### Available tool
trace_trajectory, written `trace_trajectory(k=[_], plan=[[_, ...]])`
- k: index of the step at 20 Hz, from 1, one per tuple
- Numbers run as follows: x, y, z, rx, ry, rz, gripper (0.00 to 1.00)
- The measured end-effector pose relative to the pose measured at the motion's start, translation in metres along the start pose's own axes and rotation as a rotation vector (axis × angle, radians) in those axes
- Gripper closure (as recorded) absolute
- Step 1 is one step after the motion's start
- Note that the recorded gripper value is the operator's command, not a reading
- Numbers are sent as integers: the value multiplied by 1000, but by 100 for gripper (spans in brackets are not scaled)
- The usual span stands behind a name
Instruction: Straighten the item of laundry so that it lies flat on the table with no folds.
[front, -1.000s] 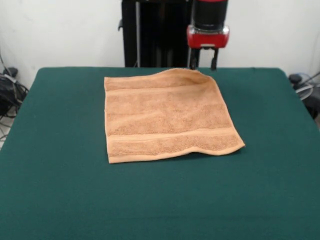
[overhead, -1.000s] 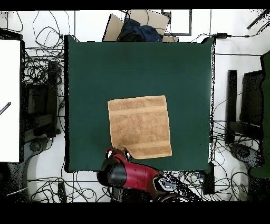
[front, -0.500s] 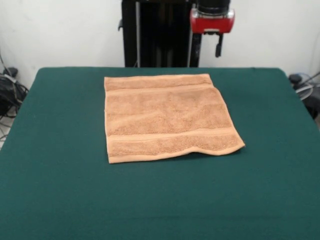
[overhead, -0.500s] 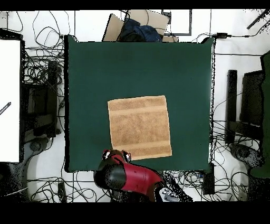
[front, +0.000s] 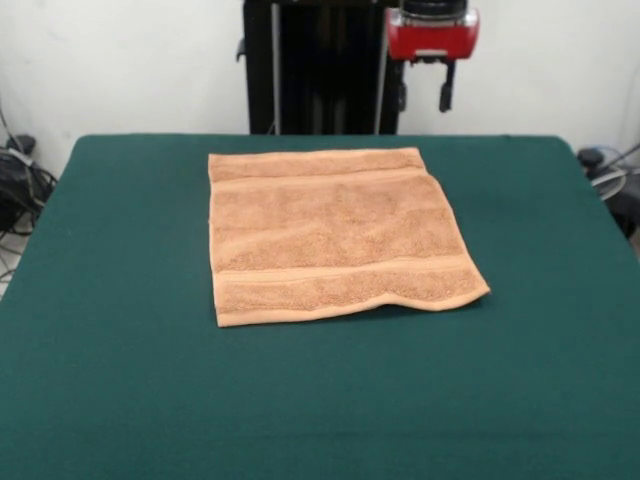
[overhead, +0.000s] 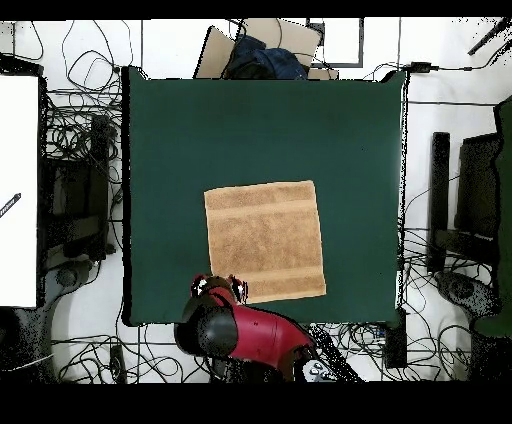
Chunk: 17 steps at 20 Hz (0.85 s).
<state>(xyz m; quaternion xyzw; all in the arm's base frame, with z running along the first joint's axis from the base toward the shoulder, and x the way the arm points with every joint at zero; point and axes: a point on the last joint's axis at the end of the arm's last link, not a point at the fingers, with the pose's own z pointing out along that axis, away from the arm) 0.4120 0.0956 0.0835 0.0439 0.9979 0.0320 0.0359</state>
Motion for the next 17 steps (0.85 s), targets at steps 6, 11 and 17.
trace_trajectory(k=[6,11,17], plan=[[-15,0,-18,8,-46,11,0],[-33,0,-29,4,-39,13,0],[-57,-1,-40,-4,-26,13,0]])
